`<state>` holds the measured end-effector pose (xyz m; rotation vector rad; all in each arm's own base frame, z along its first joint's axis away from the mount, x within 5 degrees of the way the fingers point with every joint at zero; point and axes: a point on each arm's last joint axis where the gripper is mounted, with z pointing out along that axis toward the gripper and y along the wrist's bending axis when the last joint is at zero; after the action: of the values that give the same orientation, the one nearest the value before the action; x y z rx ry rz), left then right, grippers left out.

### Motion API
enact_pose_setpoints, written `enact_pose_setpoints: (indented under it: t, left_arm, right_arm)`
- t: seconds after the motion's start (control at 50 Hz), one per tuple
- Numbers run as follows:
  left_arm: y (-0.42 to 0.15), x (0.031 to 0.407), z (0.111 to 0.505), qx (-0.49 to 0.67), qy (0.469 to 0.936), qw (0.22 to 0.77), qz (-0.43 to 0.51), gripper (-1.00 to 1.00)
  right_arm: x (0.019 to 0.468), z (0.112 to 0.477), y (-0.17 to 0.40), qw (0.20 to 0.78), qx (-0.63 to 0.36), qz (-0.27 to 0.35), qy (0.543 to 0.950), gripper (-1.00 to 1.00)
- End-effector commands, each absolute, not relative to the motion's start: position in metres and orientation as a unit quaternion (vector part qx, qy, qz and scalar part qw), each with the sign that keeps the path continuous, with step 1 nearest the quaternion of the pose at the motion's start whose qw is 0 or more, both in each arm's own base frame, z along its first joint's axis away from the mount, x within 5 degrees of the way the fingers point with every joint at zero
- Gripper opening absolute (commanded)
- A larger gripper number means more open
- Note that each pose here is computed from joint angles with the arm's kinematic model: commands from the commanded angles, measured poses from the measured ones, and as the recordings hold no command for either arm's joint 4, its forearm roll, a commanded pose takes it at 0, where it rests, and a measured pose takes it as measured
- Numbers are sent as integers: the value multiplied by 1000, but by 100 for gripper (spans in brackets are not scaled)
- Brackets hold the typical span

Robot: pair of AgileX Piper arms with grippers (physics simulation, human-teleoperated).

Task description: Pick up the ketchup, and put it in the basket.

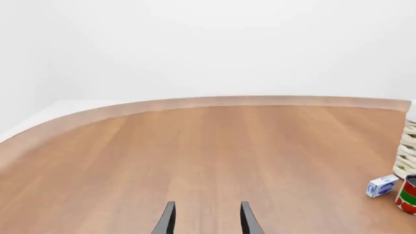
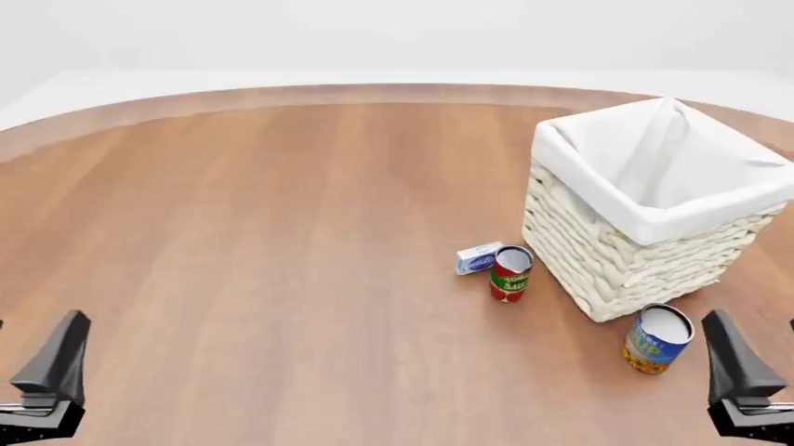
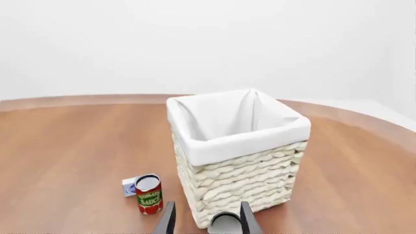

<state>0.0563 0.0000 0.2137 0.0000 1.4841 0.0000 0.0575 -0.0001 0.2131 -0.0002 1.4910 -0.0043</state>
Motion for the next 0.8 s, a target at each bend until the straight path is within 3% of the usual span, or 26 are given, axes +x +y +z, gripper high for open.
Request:
enact_pose_setpoints:
  t: [0.02,0.8]
  left_arm:
    - [0,57,214,0,676,737,0,100]
    - [0,57,214,0,676,737,0,100]
  right_arm:
    - [60,213,-1,730,-3,-9,683,100]
    - [63,229,11,720,-87,35,687,100]
